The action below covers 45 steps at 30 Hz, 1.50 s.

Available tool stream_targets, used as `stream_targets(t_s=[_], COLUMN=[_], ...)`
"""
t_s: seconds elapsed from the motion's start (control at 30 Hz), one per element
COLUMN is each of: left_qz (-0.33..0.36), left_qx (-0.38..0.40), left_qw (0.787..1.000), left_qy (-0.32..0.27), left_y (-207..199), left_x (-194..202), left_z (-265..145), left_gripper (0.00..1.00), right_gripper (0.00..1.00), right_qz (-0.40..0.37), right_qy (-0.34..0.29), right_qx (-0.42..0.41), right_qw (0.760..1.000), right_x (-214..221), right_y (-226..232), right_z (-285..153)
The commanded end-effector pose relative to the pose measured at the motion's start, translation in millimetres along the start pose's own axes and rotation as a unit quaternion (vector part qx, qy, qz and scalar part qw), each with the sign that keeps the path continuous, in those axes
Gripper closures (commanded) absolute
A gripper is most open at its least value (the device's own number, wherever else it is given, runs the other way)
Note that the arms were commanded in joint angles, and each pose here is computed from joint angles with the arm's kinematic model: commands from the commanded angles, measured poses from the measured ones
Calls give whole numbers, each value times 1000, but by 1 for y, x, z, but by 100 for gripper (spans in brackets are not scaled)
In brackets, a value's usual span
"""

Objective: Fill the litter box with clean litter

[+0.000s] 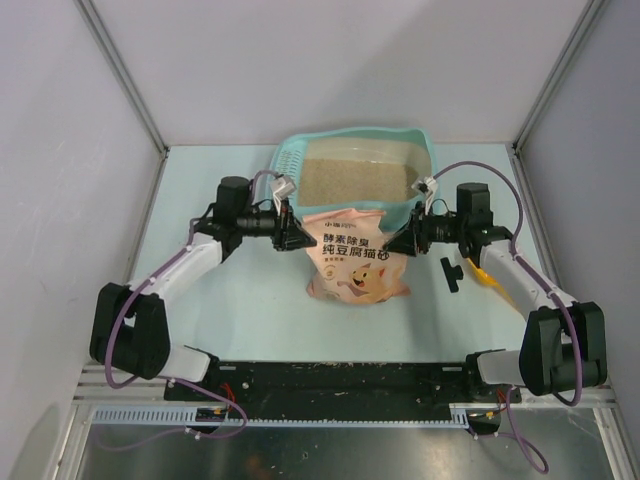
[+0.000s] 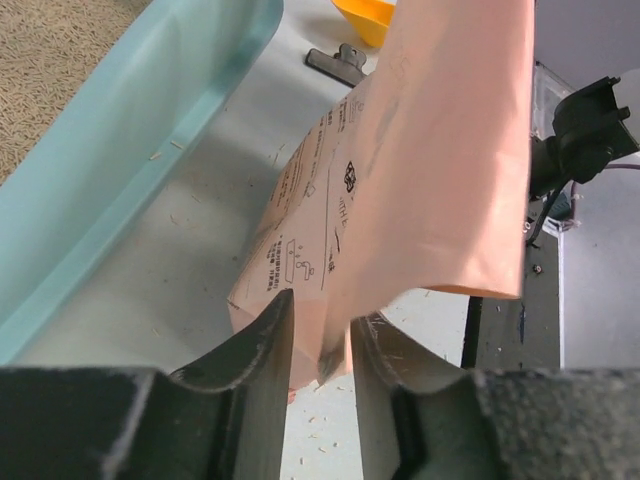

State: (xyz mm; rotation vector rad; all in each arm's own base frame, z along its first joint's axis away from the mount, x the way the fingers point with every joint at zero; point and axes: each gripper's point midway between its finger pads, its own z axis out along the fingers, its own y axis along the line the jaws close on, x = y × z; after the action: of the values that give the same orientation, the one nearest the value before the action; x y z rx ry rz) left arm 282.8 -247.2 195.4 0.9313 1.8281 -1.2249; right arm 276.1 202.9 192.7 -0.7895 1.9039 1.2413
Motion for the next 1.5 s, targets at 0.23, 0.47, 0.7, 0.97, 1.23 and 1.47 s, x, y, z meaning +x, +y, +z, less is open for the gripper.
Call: stream_targets(t_s=[0.23,0.47,0.7,0.97,1.23,1.47], left_qz=[-4,-24,-38,-85,-152,-195], left_qx=[21,28,40,46,13,28], left_qw=[1000,999,998,995,988,980], left_qy=[-11,-21,-18,-18,-7,-8], left_y=[-8,-4,-6,-9,-12,1], left_x=[-25,-29,-22,-14,9,3], left_z=[17,23,25,9,-14,-19], left_gripper=[59,64,94,100,100,100], right_gripper=[58,58,73,100,100,100], right_qz=[12,17,46,97,185,199], right_qy=[-50,-40,-60,-82,-29,-11], right_qx=[-5,-6,-3,-34,-143,-162], right_qw=[999,999,997,991,972,966], right_x=[-22,-10,-12,-26,-25,-30], right_y=[-6,-10,-11,-8,32,36], right_z=[5,7,6,-5,-8,-8])
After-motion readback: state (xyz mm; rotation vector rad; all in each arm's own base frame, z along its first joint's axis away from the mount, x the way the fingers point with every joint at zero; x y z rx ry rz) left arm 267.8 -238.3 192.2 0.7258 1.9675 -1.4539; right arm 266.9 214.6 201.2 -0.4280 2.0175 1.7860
